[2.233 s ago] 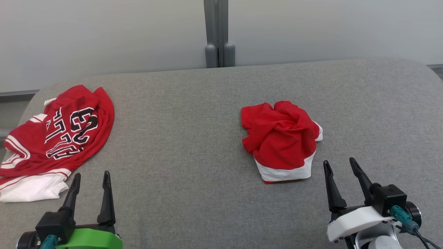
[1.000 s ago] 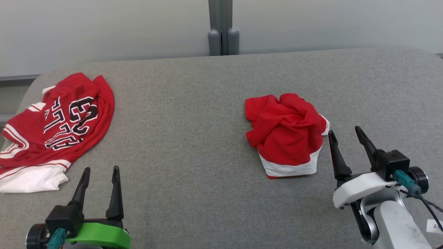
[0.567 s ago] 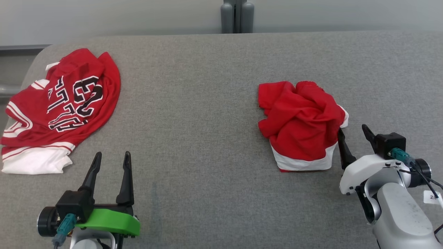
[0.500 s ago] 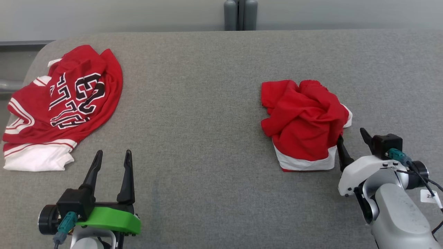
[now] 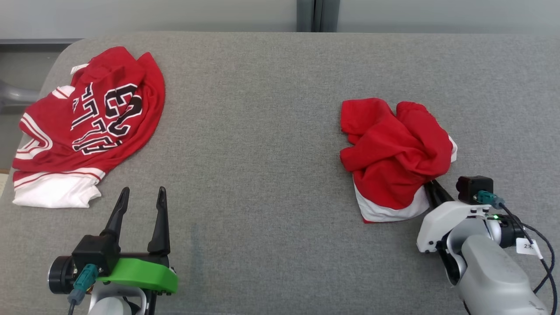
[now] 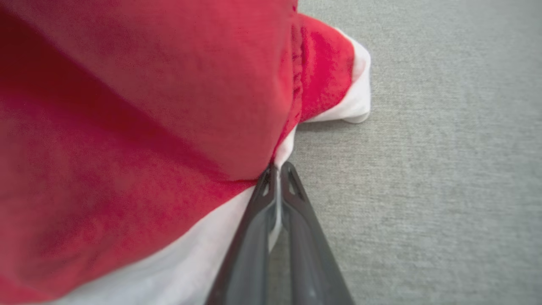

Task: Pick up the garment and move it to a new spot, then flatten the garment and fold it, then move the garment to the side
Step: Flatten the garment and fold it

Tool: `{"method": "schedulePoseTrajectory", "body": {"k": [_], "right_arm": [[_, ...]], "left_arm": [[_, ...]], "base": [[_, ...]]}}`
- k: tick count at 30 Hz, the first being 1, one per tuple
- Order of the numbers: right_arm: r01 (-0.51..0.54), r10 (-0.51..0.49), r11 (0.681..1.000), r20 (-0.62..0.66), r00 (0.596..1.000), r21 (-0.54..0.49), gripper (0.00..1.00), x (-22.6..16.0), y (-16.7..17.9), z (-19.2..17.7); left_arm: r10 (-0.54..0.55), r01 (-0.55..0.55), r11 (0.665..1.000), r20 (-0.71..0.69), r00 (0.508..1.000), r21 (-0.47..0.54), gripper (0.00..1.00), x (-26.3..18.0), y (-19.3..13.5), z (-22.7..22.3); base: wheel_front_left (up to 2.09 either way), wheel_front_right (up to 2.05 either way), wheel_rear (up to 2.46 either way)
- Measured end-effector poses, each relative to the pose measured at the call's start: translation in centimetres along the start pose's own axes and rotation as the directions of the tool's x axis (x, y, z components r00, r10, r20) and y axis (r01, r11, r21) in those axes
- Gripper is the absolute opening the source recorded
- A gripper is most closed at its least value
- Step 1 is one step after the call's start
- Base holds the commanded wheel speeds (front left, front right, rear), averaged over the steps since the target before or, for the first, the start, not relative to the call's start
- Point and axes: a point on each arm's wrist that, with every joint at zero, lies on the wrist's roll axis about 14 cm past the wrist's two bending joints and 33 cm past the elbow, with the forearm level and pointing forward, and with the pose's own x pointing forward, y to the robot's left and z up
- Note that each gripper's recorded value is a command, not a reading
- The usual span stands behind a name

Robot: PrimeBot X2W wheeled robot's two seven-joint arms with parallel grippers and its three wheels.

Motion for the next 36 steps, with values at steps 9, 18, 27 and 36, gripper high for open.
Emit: {"method": "schedulePoseTrajectory", "body": {"k": [9,18,27,36], "right_arm": [[0.131,-0.127,0.991,0.166,0.978,-0.014,0.00,-2.1,-6.4,5.1],[0.090,-0.055,0.994,0.417,0.907,-0.065,0.00,-4.0,-4.3,13.1],[-0.233,0.285,0.958,0.488,0.825,-0.166,0.00,-4.4,9.6,15.5],[-0.599,0.645,0.764,0.227,0.730,-0.241,0.00,-7.3,23.4,6.2]], "left_arm": [[-0.038,0.039,0.999,0.013,0.999,-0.009,1.00,0.5,-1.3,0.3],[-0.064,0.065,0.998,0.033,0.997,-0.021,1.00,0.4,-2.4,0.9],[-0.029,0.030,0.999,0.054,0.998,-0.023,1.00,-0.6,-1.4,1.6],[0.055,-0.053,0.998,0.057,0.997,-0.030,1.00,-2.6,1.2,1.8]], "base": [[0.00,0.00,0.00],[0.00,0.00,0.00],[0.00,0.00,0.00],[0.00,0.00,0.00]]}}
